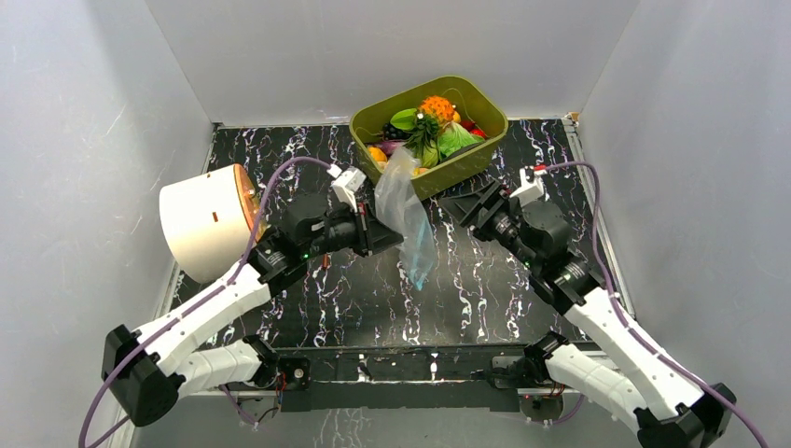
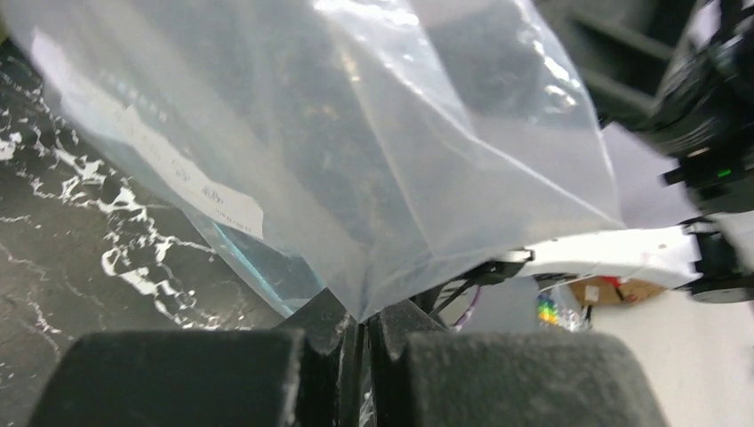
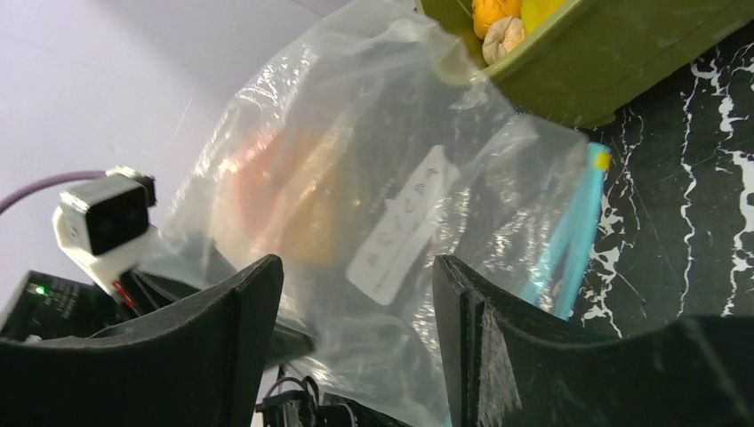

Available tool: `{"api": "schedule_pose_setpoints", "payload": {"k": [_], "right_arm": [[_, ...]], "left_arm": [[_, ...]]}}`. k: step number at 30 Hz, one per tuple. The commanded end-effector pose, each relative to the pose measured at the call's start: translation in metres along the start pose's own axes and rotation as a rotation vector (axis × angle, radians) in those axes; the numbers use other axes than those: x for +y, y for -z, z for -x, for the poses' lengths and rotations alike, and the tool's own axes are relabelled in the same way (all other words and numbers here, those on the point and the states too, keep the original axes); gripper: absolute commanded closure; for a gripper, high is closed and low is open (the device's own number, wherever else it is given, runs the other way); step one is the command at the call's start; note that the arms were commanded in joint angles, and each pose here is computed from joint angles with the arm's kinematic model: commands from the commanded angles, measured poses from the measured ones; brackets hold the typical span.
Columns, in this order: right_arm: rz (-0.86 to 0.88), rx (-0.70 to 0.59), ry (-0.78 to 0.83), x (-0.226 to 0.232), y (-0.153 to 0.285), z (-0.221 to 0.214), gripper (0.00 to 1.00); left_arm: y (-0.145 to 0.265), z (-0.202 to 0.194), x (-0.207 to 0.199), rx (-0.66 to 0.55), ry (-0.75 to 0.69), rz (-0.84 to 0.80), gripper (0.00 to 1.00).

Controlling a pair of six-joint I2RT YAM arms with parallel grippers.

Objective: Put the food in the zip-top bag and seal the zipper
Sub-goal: Pick up the zipper food storage bag at the center of the board.

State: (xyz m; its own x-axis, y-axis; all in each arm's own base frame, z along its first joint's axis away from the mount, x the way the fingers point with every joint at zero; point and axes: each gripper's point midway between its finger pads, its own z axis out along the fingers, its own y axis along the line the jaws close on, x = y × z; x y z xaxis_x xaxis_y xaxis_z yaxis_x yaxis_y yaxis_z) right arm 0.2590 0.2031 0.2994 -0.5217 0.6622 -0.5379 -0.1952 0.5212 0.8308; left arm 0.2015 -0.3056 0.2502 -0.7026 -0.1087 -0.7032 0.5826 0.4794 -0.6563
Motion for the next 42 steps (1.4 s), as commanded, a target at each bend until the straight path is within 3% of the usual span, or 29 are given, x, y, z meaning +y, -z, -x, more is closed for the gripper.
{"api": "schedule_pose_setpoints", "payload": {"k": [1,9,13,15,19,23,28,34,42], "right_arm": [[0.058,-0.054,0.089,0.001,0.021,0.005,0.38],[0.146,-0.077,-0.257,0.0,0.05,-0.006,0.41],[0.151,-0.135,-0.287,-0.003,0.058,0.002,0.43],[0.172,-0.147,-0.185,-0.002,0.057,0.003,0.43],[0.26,-0.099,0.297,0.004,0.044,-0.01,0.48],[0.284,-0.065,0.602,-0.009,0.038,-0.021,0.5],[0.508,-0.208,0.896,0.006,0.057,-0.027,0.49],[0.605,-0.272,1.088,0.004,0.06,-0.037,0.49],[0.648,-0.23,1.095,0.006,0.042,-0.046,0.5]], "left_arm": [[0.018,0.032,-0.033,-0.144,0.062,-0.081,1.0],[0.04,0.064,-0.066,-0.272,0.14,-0.184,1.0],[0.049,0.077,-0.072,-0.335,0.185,-0.194,1.0],[0.054,0.085,-0.074,-0.369,0.211,-0.194,1.0],[0.063,0.097,-0.078,-0.424,0.254,-0.196,1.0],[0.063,0.1,-0.077,-0.42,0.266,-0.168,1.0],[0.06,0.094,-0.073,-0.4,0.293,-0.16,1.0],[0.059,0.086,-0.069,-0.375,0.311,-0.152,1.0],[0.062,0.081,-0.066,-0.377,0.324,-0.149,1.0]]}}
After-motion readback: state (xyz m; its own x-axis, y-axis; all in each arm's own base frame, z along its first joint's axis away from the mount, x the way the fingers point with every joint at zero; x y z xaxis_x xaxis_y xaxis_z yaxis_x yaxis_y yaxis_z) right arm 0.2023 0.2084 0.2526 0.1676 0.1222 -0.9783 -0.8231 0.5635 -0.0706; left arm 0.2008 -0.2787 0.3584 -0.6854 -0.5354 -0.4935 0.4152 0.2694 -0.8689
